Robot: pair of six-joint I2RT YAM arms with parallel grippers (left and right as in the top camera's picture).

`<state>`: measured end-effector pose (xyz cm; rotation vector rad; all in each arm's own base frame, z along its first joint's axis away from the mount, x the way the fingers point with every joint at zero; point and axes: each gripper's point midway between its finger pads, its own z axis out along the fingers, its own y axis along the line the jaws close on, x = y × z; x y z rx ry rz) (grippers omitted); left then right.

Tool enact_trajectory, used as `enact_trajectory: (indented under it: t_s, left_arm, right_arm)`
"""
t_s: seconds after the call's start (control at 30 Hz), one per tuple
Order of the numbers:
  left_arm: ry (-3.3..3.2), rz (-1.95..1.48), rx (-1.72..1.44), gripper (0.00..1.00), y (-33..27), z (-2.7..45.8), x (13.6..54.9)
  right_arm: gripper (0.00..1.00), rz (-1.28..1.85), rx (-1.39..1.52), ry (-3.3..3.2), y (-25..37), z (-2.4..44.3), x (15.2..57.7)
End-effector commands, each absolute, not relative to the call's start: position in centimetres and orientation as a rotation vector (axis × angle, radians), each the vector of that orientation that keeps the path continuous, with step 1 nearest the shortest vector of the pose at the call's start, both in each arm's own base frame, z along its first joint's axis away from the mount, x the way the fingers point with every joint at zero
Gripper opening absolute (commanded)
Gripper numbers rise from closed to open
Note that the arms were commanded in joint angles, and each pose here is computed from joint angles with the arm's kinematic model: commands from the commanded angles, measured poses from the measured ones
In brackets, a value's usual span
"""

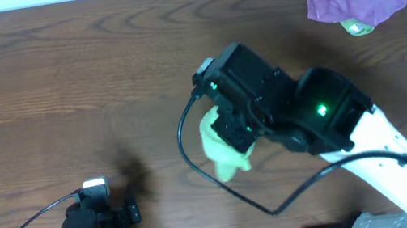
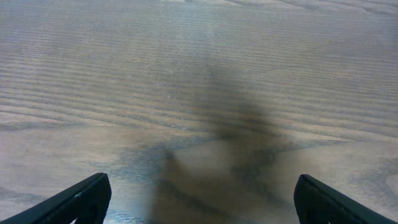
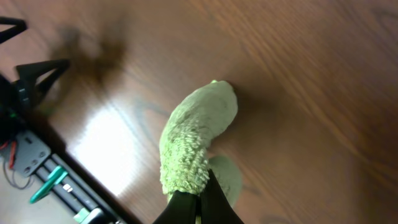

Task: Fold the cloth
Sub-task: 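Lift the green cloth off the purple cloth and pull it toward center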

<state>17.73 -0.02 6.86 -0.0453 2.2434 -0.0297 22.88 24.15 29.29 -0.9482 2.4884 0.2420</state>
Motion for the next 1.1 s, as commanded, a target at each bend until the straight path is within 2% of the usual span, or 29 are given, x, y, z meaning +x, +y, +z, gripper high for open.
enact_trajectory:
  t_s: [0.0, 0.13, 0.33, 0.43, 0.5, 0.53, 0.57, 0.6, 0.67, 0.77, 0.93, 1.07]
  left_arm:
    - [2.290, -0.015, -0.021, 0.95, 0.0, 5.5, 17.2]
    - [2.290, -0.015, -0.021, 0.95, 0.0, 5.5, 17.2]
    - [2.290, -0.015, -0.021, 0.95, 0.0, 5.5, 17.2]
    - [2.290, -0.015, -0.021, 0.95, 0.0, 5.5, 17.2]
    - [2.290, -0.015, -0.021, 0.95, 0.0, 5.5, 17.2]
    - [2.291, -0.015, -0.021, 0.95, 0.0, 5.5, 17.1]
    - [2.290, -0.015, -0.021, 0.95, 0.0, 5.5, 17.2]
    - [2.291, -0.015, -0.021, 0.95, 0.0, 5.5, 17.1]
    - [2.290, -0.015, -0.021, 0.95, 0.0, 5.5, 17.2]
    - [2.290, -0.015, -0.021, 0.95, 0.0, 5.5, 17.2]
    - [2.290, -0.015, -0.021, 0.95, 0.0, 5.5, 17.2]
    - [2.290, -0.015, -0.021, 0.95, 0.0, 5.5, 17.2]
  right_arm:
    - [0.01, 0.288, -0.913, 2.466, 24.3, 30.7, 21.7]
    - [0.01, 0.233, -0.890, 2.449, 23.8, 30.8, 22.5]
    - [0.01, 0.124, -0.805, 2.412, 23.1, 29.9, 26.5]
    - [0.01, 0.003, -0.729, 2.414, 21.4, 28.3, 30.5]
    - [0.01, -0.131, -0.591, 2.383, 18.5, 27.2, 35.7]
    - [0.18, -0.151, -0.535, 2.366, 17.4, 26.9, 38.0]
    - [0.90, -0.162, -0.454, 2.356, 16.0, 26.4, 40.6]
    - [0.99, -0.173, -0.399, 2.350, 14.8, 26.1, 42.2]
    - [0.99, -0.193, -0.312, 2.352, 12.5, 25.6, 44.3]
    - [0.99, -0.210, -0.251, 2.368, 10.2, 25.4, 44.8]
    - [0.99, -0.197, -0.260, 2.382, 10.0, 25.9, 43.7]
    - [0.99, -0.049, -0.336, 2.486, 12.3, 24.3, 41.3]
